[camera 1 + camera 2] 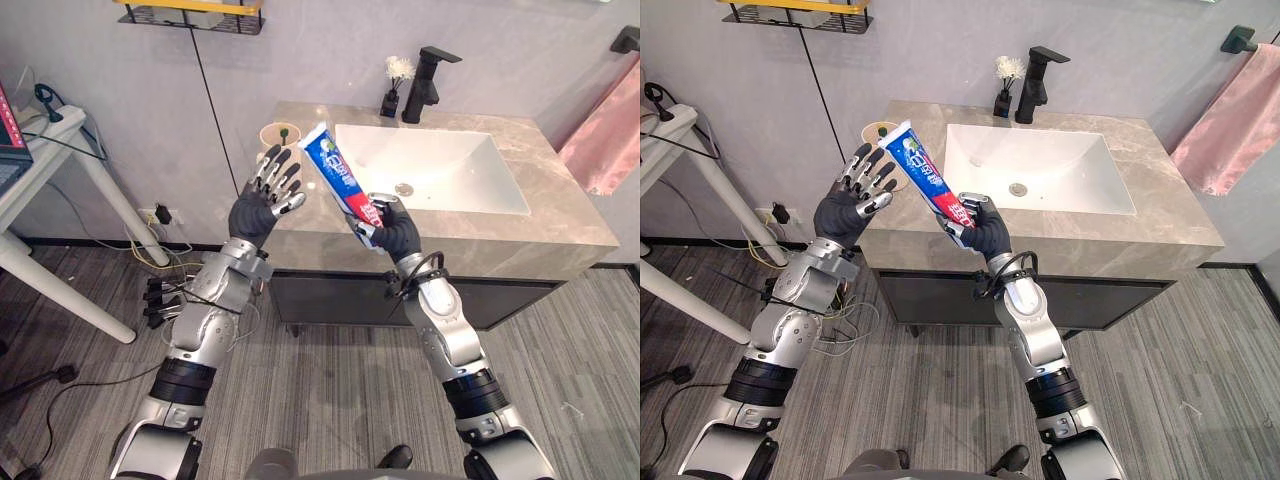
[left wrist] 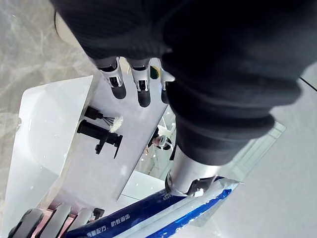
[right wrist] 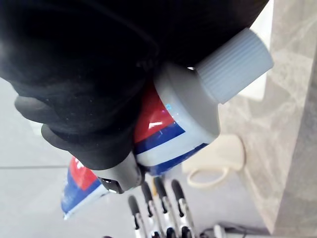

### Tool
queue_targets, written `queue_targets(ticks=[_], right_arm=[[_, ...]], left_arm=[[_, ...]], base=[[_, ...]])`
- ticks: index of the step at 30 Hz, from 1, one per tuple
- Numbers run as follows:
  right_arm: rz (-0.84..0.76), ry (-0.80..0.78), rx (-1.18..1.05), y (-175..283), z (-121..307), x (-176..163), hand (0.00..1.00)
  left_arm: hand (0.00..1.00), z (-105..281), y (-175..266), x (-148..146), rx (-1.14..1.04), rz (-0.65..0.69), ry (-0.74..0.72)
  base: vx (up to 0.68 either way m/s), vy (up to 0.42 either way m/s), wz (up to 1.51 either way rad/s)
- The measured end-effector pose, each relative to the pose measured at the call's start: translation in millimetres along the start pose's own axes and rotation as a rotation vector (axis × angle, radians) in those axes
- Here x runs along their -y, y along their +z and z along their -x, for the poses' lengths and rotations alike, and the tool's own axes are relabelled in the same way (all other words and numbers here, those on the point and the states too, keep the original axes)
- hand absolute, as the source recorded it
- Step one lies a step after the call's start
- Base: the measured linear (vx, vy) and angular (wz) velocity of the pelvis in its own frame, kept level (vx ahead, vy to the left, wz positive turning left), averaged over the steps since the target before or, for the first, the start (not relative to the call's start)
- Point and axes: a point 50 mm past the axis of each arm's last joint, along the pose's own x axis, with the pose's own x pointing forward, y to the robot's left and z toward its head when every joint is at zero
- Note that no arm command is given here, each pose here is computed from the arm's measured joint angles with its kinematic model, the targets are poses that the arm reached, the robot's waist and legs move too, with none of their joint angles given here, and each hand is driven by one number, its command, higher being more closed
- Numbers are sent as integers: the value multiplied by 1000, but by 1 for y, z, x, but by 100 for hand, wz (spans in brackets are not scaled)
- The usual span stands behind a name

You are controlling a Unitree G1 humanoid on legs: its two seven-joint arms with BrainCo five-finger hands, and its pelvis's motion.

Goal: Organize washtable

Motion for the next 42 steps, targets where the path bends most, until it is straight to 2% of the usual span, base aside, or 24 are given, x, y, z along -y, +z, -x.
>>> queue_targets(ticks=[8,20,28,29,42], right_arm=[[-11,5,9,1,-1,-5,100],[-58,140,10,1,-2,-34,100],[-92,197,-59,-15,9,-44,100],[-97,200,-84,-21,11,-45,100],[-87,217,-125,-32,22,-46,100]], left_arm=[[0,12,-12,4,-45,126,-2],[0,11,-19,32,-89,147,-118],[0,12,-24,38,-111,148,-142],[100,12,-24,38,-113,144,-143],[100,12,-27,39,-139,118,-150]], base=[[0,0,0],[2,7,5],[-3,40,2],[-18,46,0],[-2,20,0]])
